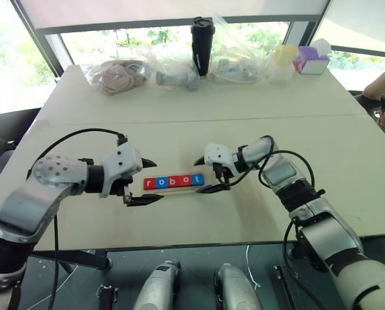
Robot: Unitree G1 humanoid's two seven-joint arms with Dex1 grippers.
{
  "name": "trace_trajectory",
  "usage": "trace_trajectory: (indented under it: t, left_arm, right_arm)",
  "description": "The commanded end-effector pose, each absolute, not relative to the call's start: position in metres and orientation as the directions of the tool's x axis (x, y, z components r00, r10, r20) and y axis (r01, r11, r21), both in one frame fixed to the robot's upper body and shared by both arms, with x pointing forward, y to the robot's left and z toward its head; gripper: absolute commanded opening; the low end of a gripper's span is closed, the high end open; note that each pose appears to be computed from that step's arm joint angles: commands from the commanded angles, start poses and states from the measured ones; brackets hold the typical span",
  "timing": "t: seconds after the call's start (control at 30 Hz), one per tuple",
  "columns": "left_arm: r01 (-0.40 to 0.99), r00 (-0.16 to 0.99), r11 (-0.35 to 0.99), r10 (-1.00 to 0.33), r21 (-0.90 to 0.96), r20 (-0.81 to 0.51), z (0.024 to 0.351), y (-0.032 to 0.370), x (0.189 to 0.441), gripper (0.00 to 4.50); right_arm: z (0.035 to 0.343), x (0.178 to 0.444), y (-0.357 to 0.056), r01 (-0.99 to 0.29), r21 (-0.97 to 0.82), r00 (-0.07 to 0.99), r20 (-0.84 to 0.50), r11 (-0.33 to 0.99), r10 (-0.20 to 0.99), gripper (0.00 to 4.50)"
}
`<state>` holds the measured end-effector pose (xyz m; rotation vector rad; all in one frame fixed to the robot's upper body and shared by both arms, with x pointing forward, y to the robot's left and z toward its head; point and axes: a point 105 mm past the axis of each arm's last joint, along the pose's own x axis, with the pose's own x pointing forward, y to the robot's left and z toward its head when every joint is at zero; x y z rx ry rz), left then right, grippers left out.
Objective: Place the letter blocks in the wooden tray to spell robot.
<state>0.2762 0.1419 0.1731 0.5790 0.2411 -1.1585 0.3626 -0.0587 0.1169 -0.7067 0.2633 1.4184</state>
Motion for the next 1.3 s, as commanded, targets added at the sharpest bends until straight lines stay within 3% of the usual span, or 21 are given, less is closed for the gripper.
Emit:
trace_trajectory:
  t: [0.03, 0.17, 0.7, 1.1, 1.3]
  left_arm:
    - [0.899, 0.405, 0.263, -0.802, 0.349, -0.44, 0.185, 0.138, 0.275, 4.5]
    - [0.899, 0.407, 0.266, -0.801, 0.349, -0.439, 0.186, 0.138, 0.276, 4.5]
    - [0.894, 0.414, 0.269, -0.801, 0.358, -0.433, 0.189, 0.138, 0.28, 4.5]
    - [0.888, 0.428, 0.284, -0.797, 0.361, -0.425, 0.189, 0.139, 0.28, 4.5]
    - [0.89, 0.426, 0.285, -0.799, 0.356, -0.425, 0.189, 0.138, 0.279, 4.5]
  right_arm:
    - [0.143, 0.369, -0.056, -0.927, -0.374, 0.214, -0.505, 0.012, 0.836, 4.42]
    - [0.154, 0.368, -0.06, -0.92, -0.391, 0.239, -0.47, 0.042, 0.85, 4.42]
    - [0.135, 0.364, -0.06, -0.928, -0.372, 0.235, -0.5, 0.038, 0.833, 4.42]
    - [0.127, 0.379, -0.065, -0.911, -0.405, 0.297, -0.51, 0.08, 0.807, 4.42]
    - [0.136, 0.365, -0.06, -0.935, -0.353, 0.212, -0.482, 0.033, 0.85, 4.42]
